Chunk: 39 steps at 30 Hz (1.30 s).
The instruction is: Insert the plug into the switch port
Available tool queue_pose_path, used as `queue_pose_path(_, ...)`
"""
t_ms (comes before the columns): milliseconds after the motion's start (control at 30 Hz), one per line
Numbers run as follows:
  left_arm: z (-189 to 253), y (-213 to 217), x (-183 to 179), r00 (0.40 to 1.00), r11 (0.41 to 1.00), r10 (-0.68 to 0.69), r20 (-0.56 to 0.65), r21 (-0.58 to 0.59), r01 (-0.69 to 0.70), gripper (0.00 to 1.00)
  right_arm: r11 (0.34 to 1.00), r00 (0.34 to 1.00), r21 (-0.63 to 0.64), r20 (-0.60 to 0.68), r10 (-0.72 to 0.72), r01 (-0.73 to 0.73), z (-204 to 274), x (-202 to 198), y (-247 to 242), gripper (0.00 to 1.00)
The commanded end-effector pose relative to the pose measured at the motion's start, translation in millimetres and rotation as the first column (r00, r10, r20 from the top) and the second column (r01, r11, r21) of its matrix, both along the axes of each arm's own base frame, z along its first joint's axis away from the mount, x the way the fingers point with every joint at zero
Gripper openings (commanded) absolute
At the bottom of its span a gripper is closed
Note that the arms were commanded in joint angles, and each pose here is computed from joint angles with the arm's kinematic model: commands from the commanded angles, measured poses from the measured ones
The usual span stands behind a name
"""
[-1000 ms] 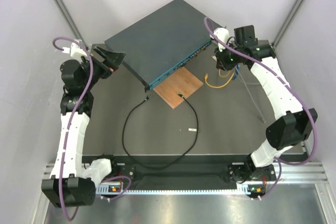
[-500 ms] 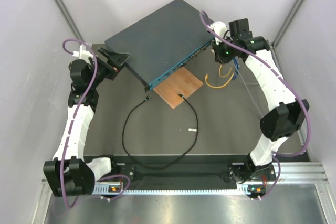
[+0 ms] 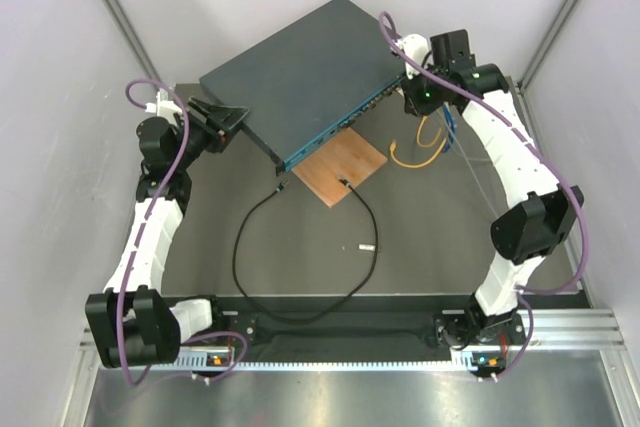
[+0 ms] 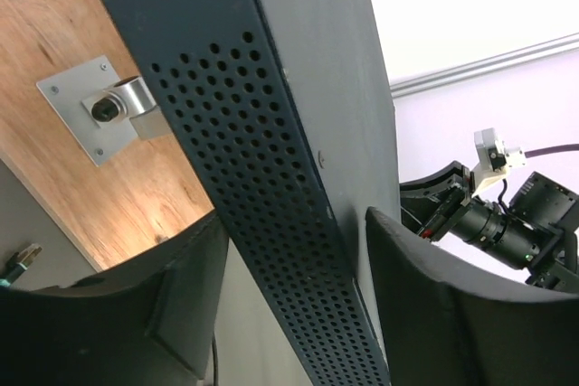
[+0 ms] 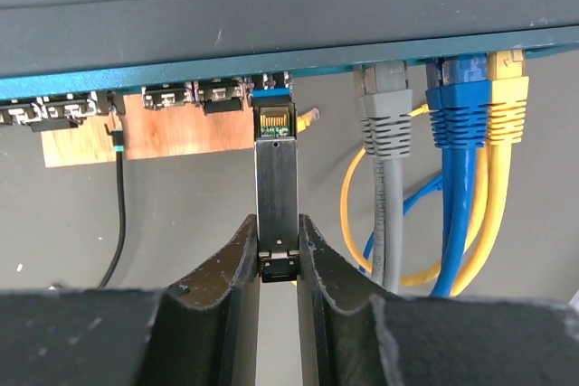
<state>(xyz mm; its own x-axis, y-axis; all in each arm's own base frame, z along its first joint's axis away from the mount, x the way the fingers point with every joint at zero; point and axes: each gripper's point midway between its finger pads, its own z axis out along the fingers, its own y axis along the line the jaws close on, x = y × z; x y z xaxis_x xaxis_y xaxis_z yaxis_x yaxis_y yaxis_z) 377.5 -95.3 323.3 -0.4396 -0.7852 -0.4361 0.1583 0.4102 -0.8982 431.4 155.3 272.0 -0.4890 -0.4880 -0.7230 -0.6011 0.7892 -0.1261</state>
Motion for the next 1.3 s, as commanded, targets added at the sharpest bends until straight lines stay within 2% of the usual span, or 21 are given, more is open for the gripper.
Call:
queue_pose_path(0, 28, -6, -4, 0.993, 0.999, -0.033, 0.118, -0.003, 0.033, 0.63, 0.999, 0.999, 0.043, 0.039, -0.004, 0.002, 18, 7, 13, 0.0)
queue_pose_path(67, 30, -6, -4, 0.992, 0.999, -0.034, 0.122, -0.006, 0.035, 0.55, 0.999, 1.0, 0.045, 0.031, -0.005, 0.004, 16, 8, 14, 0.0)
queue_pose_path(300, 31, -6, -4, 0.991, 0.999, -0.034, 0.131, -0.006, 0.035, 0.46, 0.998, 1.0, 0.064, 0.016, 0.006, -0.007, 14, 6, 19, 0.0)
queue_pose_path(1267, 27, -7, -6, 0.992, 0.999, -0.042, 0.123, 0.0, 0.042, 0.45, 0.994, 0.998, 0.106, 0.048, 0.035, -0.04, 20, 19, 35, 0.0)
